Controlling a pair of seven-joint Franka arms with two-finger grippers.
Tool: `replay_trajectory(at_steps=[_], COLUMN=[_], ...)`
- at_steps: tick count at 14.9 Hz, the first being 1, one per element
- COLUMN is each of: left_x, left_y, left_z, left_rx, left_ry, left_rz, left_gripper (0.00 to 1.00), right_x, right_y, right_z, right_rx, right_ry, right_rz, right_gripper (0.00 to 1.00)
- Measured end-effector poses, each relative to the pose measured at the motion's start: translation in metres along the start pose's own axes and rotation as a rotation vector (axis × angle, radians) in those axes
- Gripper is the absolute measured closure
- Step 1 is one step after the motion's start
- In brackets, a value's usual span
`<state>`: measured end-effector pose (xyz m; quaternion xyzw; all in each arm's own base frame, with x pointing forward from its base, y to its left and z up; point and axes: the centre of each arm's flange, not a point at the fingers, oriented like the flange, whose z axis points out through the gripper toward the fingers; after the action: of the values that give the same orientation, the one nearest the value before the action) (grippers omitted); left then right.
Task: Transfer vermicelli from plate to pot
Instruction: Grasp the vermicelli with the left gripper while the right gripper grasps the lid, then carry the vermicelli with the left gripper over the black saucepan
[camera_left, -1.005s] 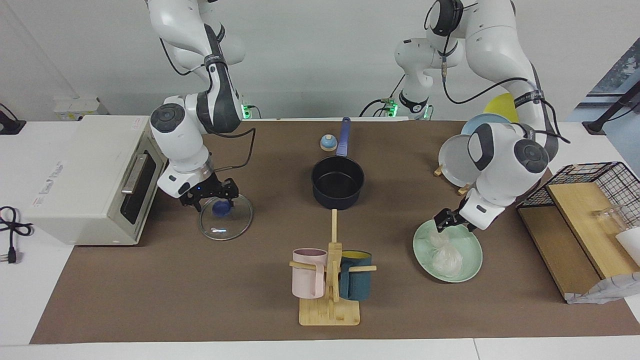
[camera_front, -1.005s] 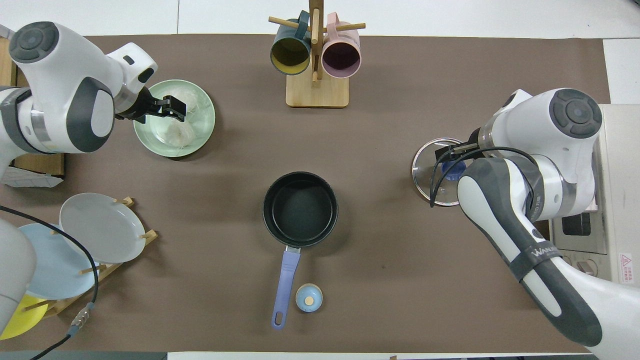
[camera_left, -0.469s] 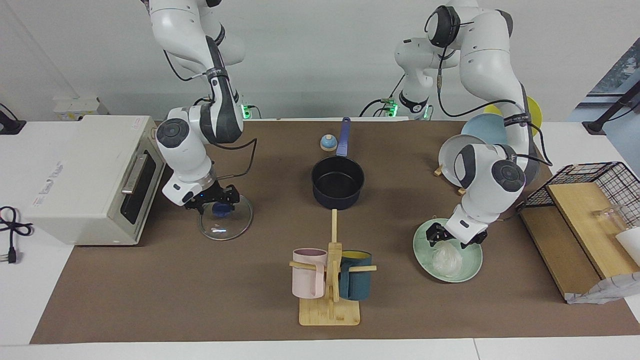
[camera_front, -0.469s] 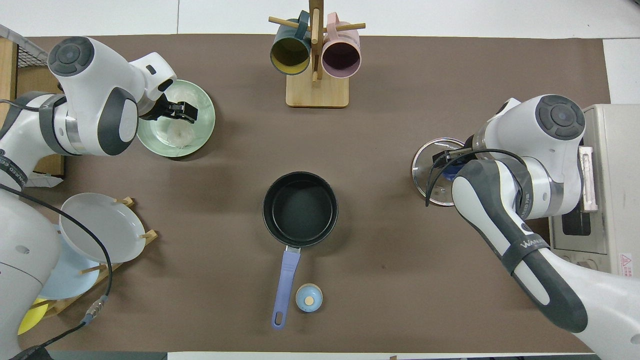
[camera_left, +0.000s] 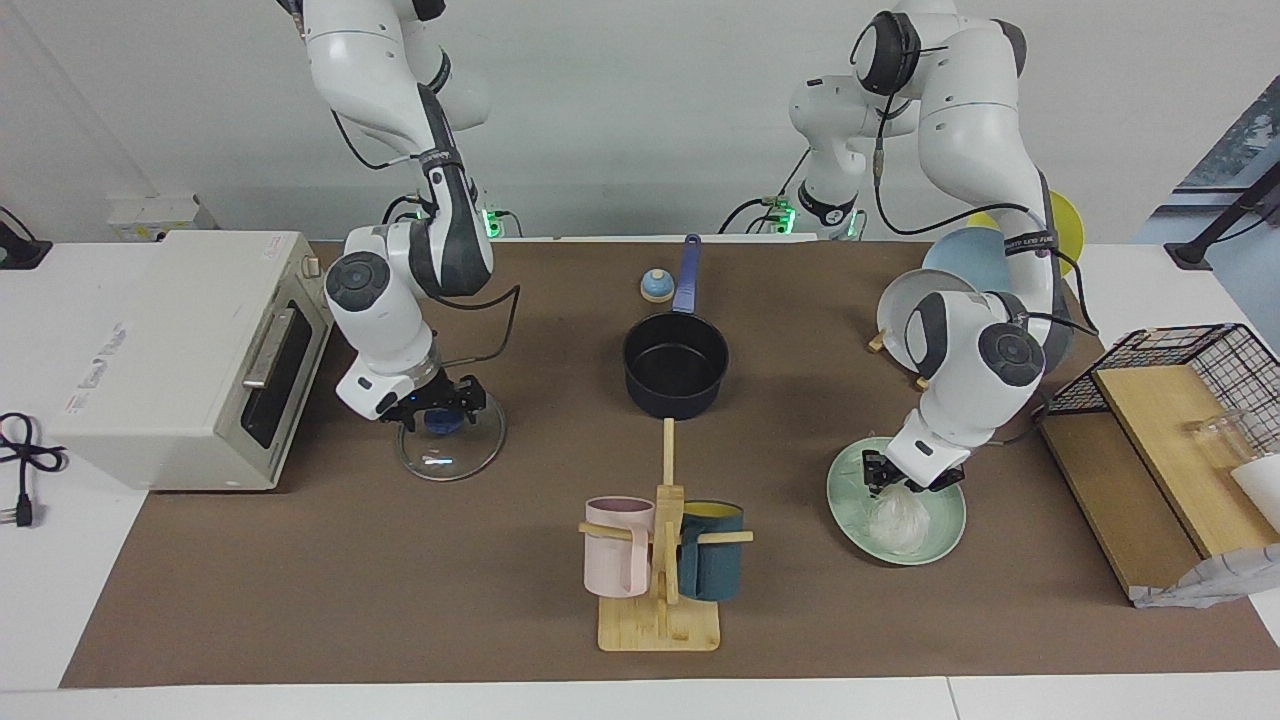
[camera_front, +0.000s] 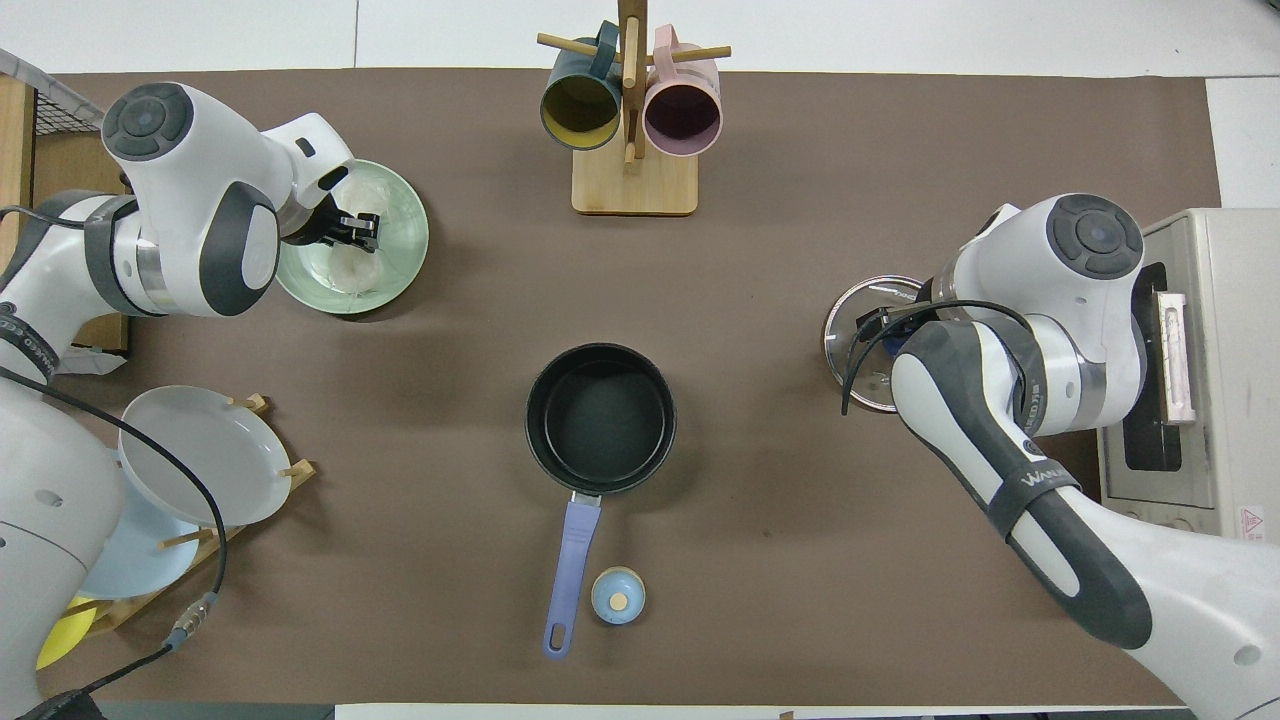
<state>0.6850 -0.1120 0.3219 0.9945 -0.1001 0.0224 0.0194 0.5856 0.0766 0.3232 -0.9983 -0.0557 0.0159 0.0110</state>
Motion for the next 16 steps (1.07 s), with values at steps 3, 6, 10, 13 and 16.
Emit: replay_trajectory(at_steps=[3, 6, 10, 13, 16], left_x=[0.006, 0.009, -0.035, -0.087, -0.124], left_y=[-0.003, -0.008, 0.023, 0.096, 0.2], left_z=[-0.014, -0.071, -0.212, -0.286, -0.286], left_rx=[-0.006, -0.097, -0.198, -0.235, -0.22], left_ry=[0.012, -0.017, -0.069, -0.141, -0.183], left_rz=[-0.009, -0.07, -0.225, -0.283, -0.305], left_gripper=[0.72, 0.75, 0.75, 0.75, 0.75], right_x=[0.0, -0.001, -0.001, -0.001, 0.004], right_y=[0.0, 0.0, 0.0, 0.0, -0.002], right_z=[0.001, 0.002, 0.002, 0.002, -0.007], right_rx=[0.0, 0.0, 0.0, 0.0, 0.001], right_ry=[-0.002, -0.005, -0.004, -0.003, -0.008], right_rz=[0.0, -0.001, -0.004, -0.004, -0.008], right_gripper=[0.0, 0.11, 0.34, 0.34, 0.34])
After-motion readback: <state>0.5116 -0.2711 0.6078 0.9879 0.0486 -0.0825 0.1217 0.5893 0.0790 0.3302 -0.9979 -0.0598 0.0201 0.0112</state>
